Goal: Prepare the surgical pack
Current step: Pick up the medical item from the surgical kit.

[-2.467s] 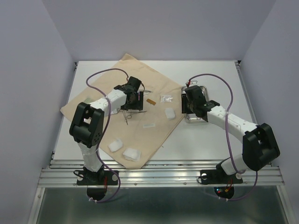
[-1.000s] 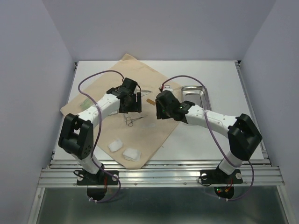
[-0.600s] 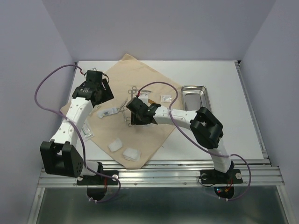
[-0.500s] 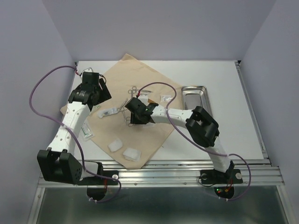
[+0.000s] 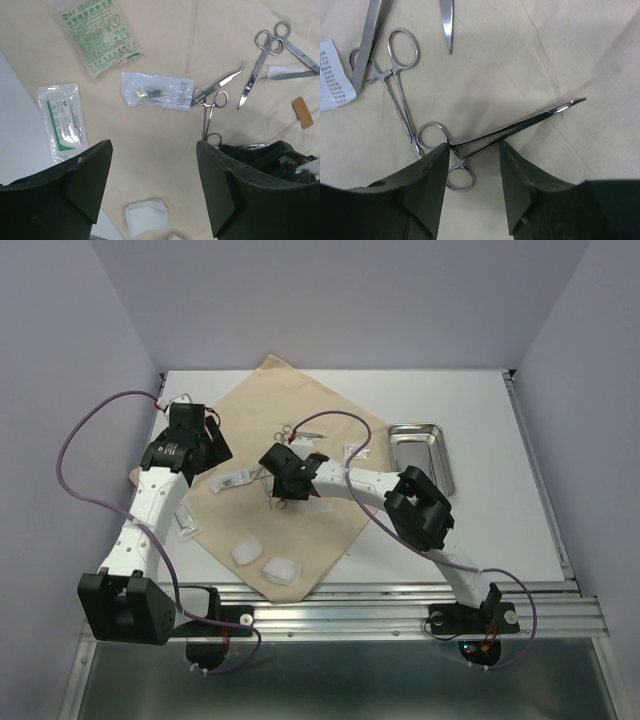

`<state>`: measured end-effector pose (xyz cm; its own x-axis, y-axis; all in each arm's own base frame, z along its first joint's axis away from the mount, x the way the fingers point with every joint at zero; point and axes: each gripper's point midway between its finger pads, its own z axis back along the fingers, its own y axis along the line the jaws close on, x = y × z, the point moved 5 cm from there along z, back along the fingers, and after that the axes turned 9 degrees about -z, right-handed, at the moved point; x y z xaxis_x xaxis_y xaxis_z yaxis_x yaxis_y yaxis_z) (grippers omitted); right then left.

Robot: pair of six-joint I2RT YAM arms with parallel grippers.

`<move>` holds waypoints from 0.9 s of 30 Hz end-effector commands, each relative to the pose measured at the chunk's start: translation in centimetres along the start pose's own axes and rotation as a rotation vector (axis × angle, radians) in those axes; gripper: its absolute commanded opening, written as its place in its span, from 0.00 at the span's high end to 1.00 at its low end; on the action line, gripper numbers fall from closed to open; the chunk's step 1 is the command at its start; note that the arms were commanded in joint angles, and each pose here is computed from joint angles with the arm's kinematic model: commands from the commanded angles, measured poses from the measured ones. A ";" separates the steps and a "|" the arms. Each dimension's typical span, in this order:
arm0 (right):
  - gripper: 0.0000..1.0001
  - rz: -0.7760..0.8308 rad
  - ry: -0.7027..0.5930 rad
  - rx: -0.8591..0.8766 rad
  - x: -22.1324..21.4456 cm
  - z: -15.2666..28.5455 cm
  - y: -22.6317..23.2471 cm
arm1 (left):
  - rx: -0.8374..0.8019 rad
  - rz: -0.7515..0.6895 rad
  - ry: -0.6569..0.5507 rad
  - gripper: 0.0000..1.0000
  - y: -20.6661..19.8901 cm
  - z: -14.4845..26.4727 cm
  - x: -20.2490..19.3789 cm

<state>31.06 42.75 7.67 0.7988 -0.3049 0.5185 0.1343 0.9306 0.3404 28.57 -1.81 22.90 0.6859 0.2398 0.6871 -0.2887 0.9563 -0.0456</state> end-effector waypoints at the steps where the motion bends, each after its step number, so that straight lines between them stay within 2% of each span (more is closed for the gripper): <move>1: 0.49 0.023 -0.066 -0.063 1.3 -1.3 -0.3 | -0.009 -0.005 -0.044 0.20 0.4 0.9 0.4; 2: 0.49 0.016 -0.093 -0.061 2.5 -1.2 0.2 | -0.009 -0.006 -0.044 0.20 0.4 0.9 0.4; 14: 0.51 0.097 -0.128 -0.131 2.6 -3.4 -0.1 | -0.015 -0.005 -0.047 0.20 0.3 1.0 0.3; 17: 0.57 0.118 -0.151 -0.154 3.3 -3.7 -0.6 | -0.016 -0.010 -0.045 0.20 0.3 0.9 0.3; 18: 0.63 0.128 -0.158 -0.163 3.4 -3.7 -0.7 | -0.016 -0.011 -0.044 0.20 0.3 0.9 0.3; 21: 0.69 0.154 -0.173 -0.185 3.6 -3.8 -1.1 | -0.012 -0.013 -0.046 0.20 0.4 0.9 0.4; 22: 0.76 0.162 -0.177 -0.197 3.6 -3.8 -1.3 | -0.012 -0.013 -0.048 0.20 0.4 1.0 0.4; 27: 0.83 0.165 -0.192 -0.190 4.2 -3.2 -1.1 | -0.012 -0.013 -0.046 0.20 0.4 0.9 0.4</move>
<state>35.14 42.66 7.20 0.7204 -0.1950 0.6655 0.1060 0.9793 0.1722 28.29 -1.84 22.88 0.6870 0.2275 0.6902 -0.2739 0.9608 -0.0441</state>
